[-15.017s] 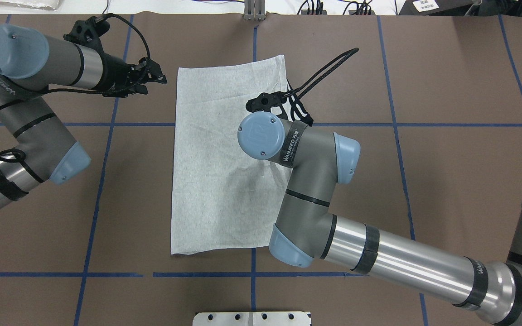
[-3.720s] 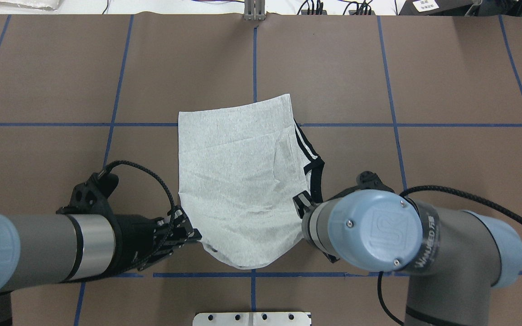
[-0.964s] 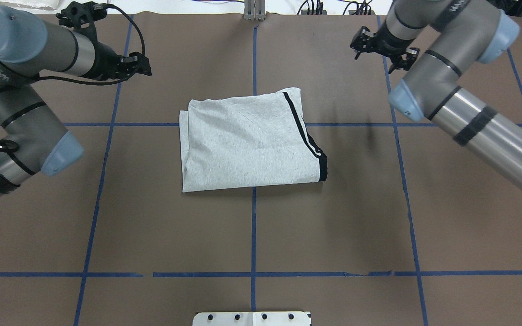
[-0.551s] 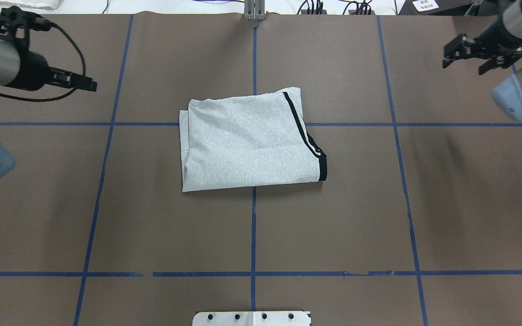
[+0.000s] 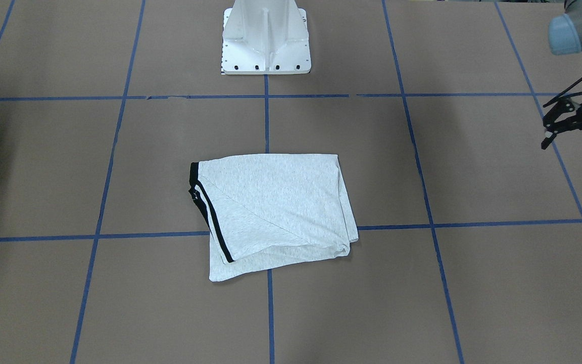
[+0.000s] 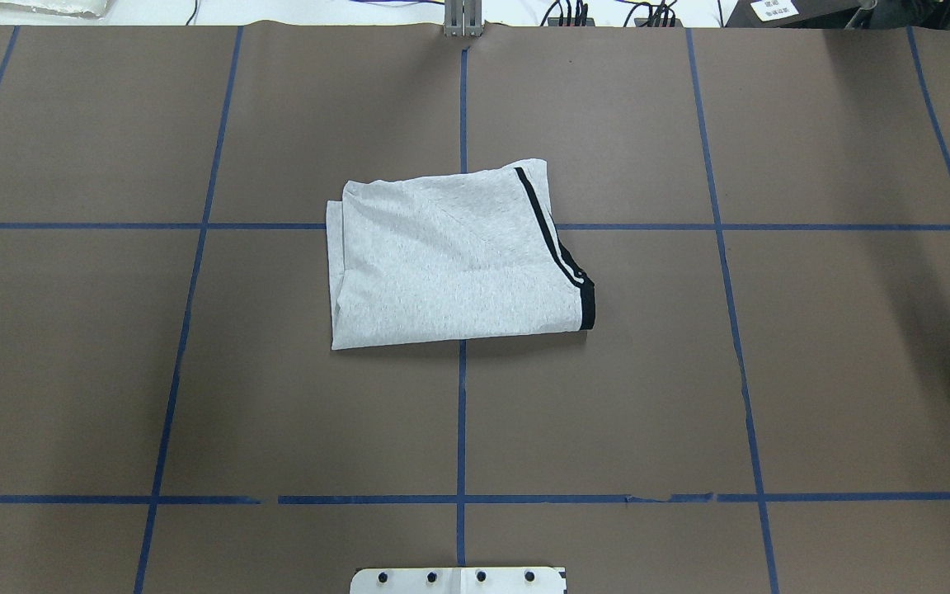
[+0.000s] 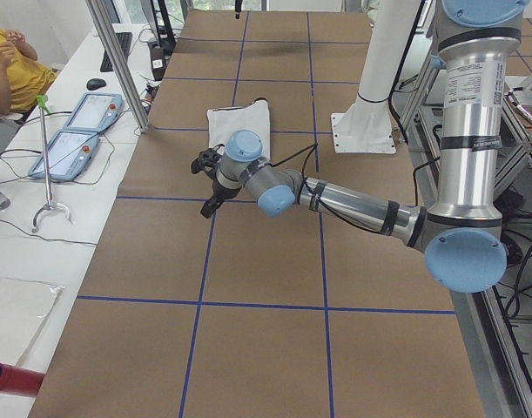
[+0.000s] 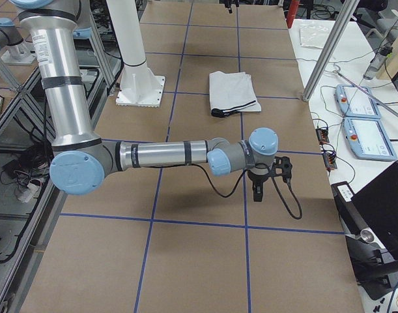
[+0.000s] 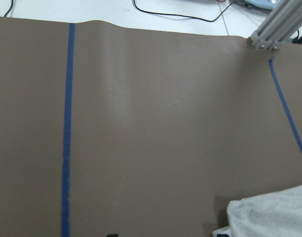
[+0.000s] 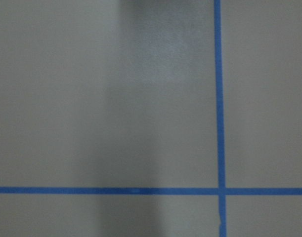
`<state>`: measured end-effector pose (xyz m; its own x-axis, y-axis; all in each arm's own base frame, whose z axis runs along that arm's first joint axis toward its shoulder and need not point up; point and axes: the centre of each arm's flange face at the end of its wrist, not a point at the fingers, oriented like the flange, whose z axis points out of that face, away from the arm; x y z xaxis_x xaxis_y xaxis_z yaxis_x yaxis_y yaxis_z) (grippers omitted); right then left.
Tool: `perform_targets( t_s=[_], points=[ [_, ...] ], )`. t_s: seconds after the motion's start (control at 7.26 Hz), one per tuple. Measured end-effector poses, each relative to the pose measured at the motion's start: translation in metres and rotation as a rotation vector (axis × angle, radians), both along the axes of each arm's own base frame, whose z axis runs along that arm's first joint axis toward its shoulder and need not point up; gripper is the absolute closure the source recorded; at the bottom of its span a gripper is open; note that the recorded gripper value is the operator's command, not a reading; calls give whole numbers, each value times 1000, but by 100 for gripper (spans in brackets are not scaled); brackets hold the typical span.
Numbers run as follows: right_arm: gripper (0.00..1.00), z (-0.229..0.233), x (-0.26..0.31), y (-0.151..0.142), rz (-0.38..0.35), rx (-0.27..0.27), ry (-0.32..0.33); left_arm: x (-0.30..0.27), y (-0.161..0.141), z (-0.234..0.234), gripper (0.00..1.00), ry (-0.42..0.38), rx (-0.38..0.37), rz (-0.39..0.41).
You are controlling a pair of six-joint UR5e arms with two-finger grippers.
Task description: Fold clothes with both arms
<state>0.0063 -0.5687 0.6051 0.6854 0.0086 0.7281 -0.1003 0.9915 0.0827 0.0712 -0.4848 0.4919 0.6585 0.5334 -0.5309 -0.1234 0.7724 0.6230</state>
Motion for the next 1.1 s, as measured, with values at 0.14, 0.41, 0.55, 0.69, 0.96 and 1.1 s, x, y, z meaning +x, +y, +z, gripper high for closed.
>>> perform_targets(
  t_s=[0.14,0.41,0.55,0.69,0.96,1.1],
  points=[
    [0,11,12,11,-17,0,5,-21,5,5,0,-37,-27,3],
    [0,14,20,18,-33,-14,16,-49,13,-10,0,-64,-107,-20],
    [0,15,25,20,-39,-22,23,-52,18,-14,0,-48,-131,-17],
    [0,16,25,20,-52,-30,31,-53,21,-12,0,-26,-162,-12],
    [0,0,17,24,-83,-35,40,-51,20,12,0,-3,-249,-29],
    [0,-15,12,29,-102,-32,50,-60,19,23,0,-1,-275,-50]
  ],
)
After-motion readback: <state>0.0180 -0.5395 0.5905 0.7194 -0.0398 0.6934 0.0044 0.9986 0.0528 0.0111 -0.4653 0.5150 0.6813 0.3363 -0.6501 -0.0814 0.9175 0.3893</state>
